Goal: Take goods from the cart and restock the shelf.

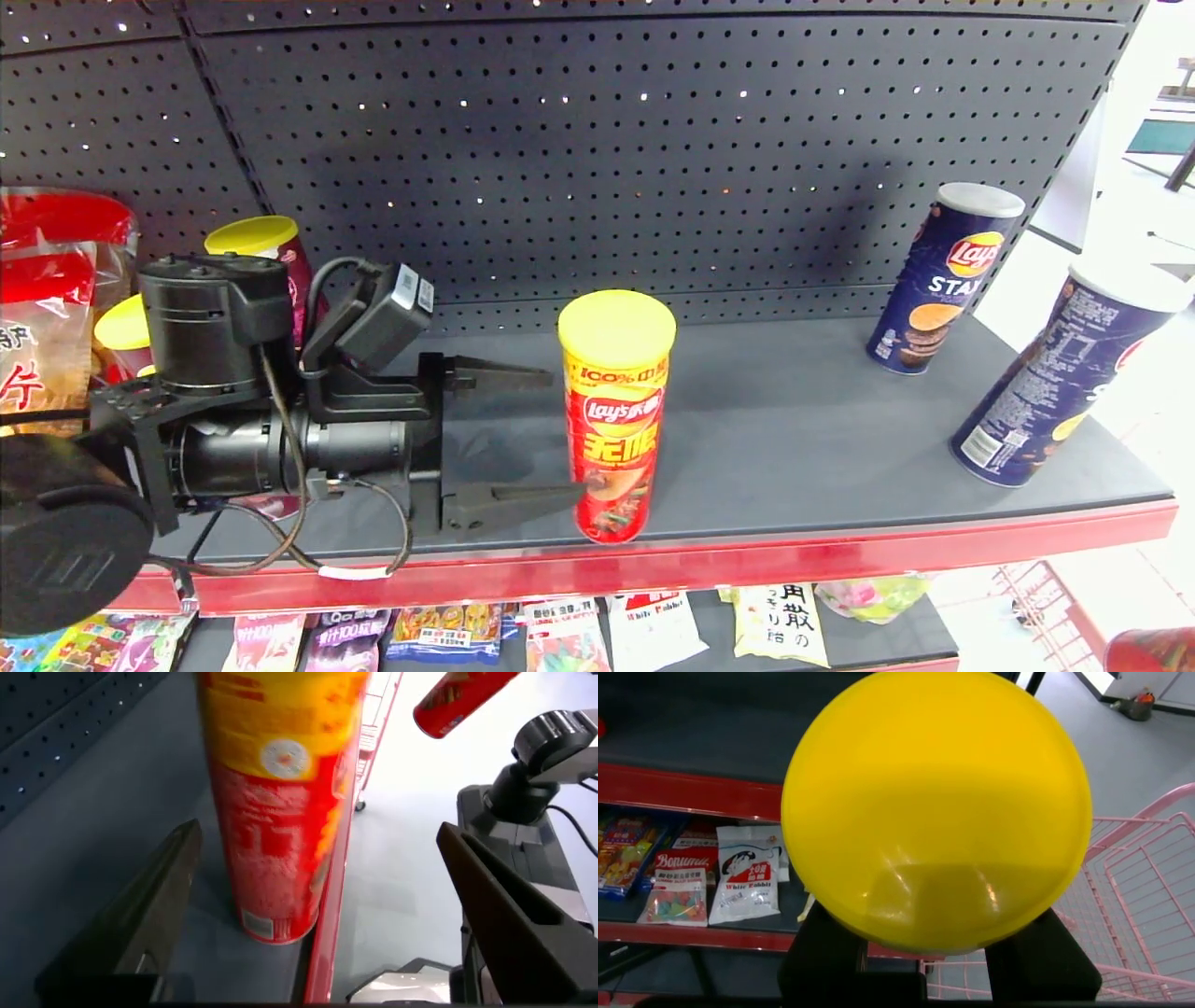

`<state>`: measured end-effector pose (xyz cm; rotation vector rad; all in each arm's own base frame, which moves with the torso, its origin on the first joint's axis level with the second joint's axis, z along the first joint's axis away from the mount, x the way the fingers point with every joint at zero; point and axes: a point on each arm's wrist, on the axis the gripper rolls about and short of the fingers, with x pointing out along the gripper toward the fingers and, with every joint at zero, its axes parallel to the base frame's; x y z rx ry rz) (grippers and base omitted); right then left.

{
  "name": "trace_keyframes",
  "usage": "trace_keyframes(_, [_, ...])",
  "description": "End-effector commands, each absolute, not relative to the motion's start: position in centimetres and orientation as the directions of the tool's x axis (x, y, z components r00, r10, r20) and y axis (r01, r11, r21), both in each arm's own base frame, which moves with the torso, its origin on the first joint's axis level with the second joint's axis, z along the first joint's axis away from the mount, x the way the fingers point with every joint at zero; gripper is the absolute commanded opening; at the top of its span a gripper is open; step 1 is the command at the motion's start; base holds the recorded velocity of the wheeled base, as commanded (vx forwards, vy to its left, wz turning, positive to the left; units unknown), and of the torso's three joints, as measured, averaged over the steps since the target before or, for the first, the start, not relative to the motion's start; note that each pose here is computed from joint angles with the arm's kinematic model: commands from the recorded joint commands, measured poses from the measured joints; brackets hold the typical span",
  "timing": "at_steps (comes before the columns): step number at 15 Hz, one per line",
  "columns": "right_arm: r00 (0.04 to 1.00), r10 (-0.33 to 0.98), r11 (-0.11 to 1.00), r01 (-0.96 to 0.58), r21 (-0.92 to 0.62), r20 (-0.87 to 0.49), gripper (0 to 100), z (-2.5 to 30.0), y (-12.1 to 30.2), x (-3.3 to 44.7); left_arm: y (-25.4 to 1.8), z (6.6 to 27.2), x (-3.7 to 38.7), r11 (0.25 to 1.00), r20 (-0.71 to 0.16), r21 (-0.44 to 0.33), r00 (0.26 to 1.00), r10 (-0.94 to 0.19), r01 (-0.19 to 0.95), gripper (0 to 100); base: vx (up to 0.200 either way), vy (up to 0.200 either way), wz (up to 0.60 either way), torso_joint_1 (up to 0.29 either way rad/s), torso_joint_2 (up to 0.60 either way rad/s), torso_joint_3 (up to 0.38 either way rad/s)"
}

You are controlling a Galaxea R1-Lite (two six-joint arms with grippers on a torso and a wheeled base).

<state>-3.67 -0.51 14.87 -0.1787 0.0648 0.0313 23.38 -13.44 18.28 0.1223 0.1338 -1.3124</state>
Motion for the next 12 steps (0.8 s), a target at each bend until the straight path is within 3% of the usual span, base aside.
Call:
trace_keyframes(1, [0.997, 0.026, 0.984, -0.038, -0.177, -0.069, 0, 14.8, -0.5, -3.6, -12.8, 18.9, 22.3, 0.261, -0.153, 0.032, 0.263, -0.953, 0.965, 100, 0.000, 0.000, 0.00, 0.000, 0.00, 0.000])
trace_keyframes(8, [0.997, 0.030, 0.983, -0.043, -0.177, -0.075, 0, 14.6, -0.5, -3.6, -10.6, 18.6, 18.6, 0.300, -0.156, 0.038, 0.302, -0.941, 0.953, 100, 0.000, 0.000, 0.00, 0.000, 0.00, 0.000])
trace_keyframes(12, [0.995, 0.018, 0.982, -0.036, -0.188, -0.095, 0, 14.7, -0.5, -3.3, -8.5, 19.5, 14.9, 0.484, -0.129, 0.111, 0.496, -0.859, 0.868, 100, 0.000, 0.000, 0.00, 0.000, 0.00, 0.000])
